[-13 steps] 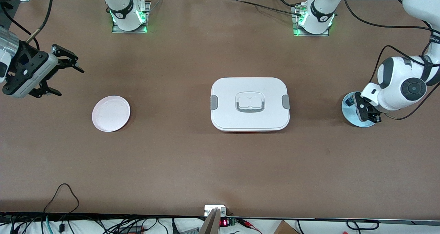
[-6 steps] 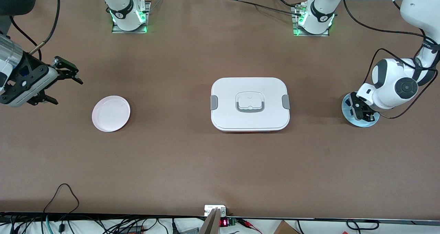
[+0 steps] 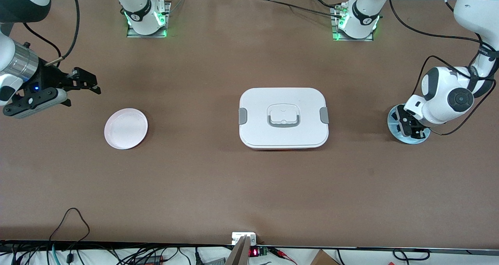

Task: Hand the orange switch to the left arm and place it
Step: 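Lower the switch with the left gripper into the light-blue dish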

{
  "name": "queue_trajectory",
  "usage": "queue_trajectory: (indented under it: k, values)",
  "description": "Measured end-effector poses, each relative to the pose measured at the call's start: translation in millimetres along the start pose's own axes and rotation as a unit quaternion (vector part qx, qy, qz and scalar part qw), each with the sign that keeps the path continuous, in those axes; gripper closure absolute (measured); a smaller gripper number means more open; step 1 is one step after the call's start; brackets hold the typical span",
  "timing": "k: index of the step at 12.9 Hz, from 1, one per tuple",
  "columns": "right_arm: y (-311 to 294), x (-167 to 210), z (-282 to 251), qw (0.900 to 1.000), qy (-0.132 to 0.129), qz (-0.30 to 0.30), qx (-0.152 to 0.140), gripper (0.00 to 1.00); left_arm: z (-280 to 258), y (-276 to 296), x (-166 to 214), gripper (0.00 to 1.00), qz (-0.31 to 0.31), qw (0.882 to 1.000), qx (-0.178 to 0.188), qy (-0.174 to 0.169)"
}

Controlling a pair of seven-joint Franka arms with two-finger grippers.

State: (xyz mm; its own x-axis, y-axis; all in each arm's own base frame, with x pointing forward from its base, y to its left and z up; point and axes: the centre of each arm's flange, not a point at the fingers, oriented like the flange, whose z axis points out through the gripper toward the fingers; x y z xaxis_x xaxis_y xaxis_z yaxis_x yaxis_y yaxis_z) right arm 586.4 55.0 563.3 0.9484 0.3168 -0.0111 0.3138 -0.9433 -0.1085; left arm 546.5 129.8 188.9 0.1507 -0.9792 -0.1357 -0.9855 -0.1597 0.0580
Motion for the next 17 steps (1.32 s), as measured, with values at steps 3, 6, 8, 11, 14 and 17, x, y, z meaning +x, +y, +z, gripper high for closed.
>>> queue_trajectory:
  k: [3,6,8,11,14,17]
  values:
    - [-20,-4,-4,0.999,-0.004,0.026,-0.028,0.0,-25,-5,9,0.07,0.01,1.0,-0.017,-0.01]
    - [-18,-7,-6,0.999,-0.004,0.034,-0.038,0.0,-83,-16,16,0.0,0.005,0.998,-0.047,-0.028]
    - [-14,-8,-6,0.999,-0.003,0.038,-0.039,0.0,-131,-28,9,0.0,-0.02,0.997,-0.073,-0.025]
    - [-14,-8,-8,0.998,0.0,0.038,-0.04,0.0,-193,-39,21,0.0,-0.077,0.992,-0.099,-0.027]
    - [-12,-9,-9,0.998,0.002,0.041,-0.04,0.0,-255,-37,62,0.0,-0.177,0.977,-0.11,-0.043]
    - [-11,-9,-9,0.997,0.001,0.069,-0.04,0.0,-304,-35,92,0.0,-0.292,0.952,-0.083,-0.043]
